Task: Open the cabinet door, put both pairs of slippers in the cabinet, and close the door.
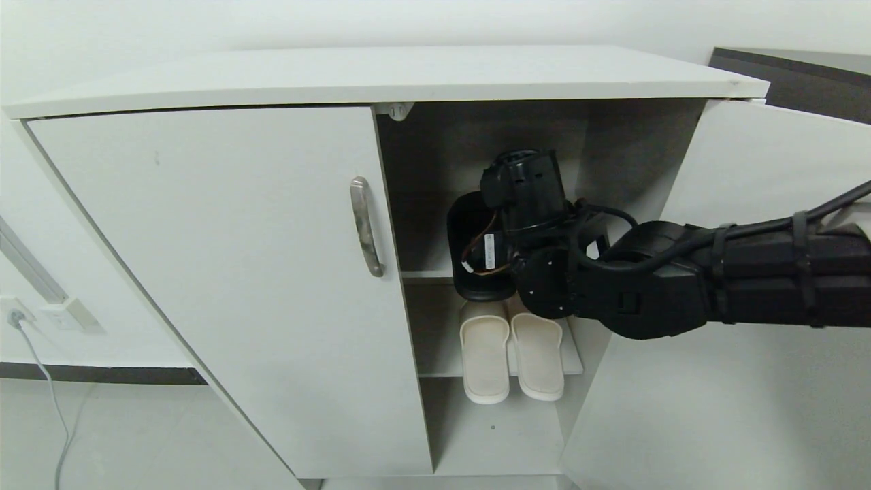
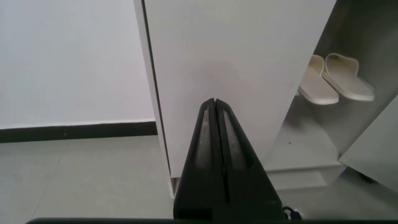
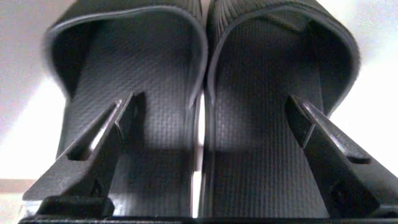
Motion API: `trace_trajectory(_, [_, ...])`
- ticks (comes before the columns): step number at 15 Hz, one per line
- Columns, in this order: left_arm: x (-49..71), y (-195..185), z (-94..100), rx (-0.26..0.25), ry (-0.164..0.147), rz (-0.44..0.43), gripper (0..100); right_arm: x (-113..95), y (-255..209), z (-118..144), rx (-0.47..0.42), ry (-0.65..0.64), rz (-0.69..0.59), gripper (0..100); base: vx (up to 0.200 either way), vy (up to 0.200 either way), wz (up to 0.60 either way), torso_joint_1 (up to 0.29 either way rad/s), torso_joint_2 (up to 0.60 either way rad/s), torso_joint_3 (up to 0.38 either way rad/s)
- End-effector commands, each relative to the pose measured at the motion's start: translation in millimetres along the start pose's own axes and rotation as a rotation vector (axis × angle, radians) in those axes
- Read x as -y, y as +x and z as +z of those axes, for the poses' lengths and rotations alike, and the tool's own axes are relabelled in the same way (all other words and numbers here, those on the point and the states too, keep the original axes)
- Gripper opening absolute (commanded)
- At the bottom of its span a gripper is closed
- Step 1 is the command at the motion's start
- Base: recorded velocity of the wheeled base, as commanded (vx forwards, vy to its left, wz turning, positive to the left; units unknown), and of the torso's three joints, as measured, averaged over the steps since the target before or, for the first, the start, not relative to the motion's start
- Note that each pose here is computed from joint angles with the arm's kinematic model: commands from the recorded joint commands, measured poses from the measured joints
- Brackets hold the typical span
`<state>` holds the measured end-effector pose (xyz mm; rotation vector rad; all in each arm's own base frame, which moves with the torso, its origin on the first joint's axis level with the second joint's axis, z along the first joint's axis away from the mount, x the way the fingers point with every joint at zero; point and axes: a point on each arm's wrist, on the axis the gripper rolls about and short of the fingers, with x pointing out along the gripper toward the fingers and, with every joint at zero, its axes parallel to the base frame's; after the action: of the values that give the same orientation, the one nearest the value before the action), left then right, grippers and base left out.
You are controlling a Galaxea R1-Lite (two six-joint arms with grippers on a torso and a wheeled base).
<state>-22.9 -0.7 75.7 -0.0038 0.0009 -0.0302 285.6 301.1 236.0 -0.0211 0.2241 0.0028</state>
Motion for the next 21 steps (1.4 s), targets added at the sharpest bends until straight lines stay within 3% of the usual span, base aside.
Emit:
trace_trajectory(1, [0.0,-0.1,0.1,0.001,-0.001,0.0,0,7.2,-19.9,8.9,0.019,0.017,0.024,100,0.0,0.0,0.0,0.0,0.0,0.0])
trace_trajectory(6, [0.0,-0.1,0.1,0.001,-0.001,0.0,0,23.8,-53.3,5.1,0.016,0.02,0.116,100,0.0,0.0,0.0,0.0,0.0,0.0])
trace_trajectory(10, [0.0,0.1,-0.3,-0.001,-0.001,0.0,0,54.3,-101.0,-10.8,0.016,0.024,0.4,100,0.0,0.0,0.0,0.0,0.0,0.0])
trace_trajectory(13, [0.0,0.1,0.1,-0.001,-0.001,0.0,0,65.4,-108.5,-26.1,0.054,0.003,0.457,100,0.0,0.0,0.0,0.0,0.0,0.0])
trace_trajectory(14, [0.0,-0.1,0.1,0.001,-0.001,0.0,0,66.2,-109.0,-29.1,0.073,-0.004,0.462,0,0.0,0.0,0.0,0.0,0.0,0.0])
trace_trajectory(21, [0.1,0.1,0.1,-0.001,0.004,-0.002,0,57.3,-104.6,-51.4,0.04,-0.072,0.486,0,0.0,0.0,0.0,0.0,0.0,0.0])
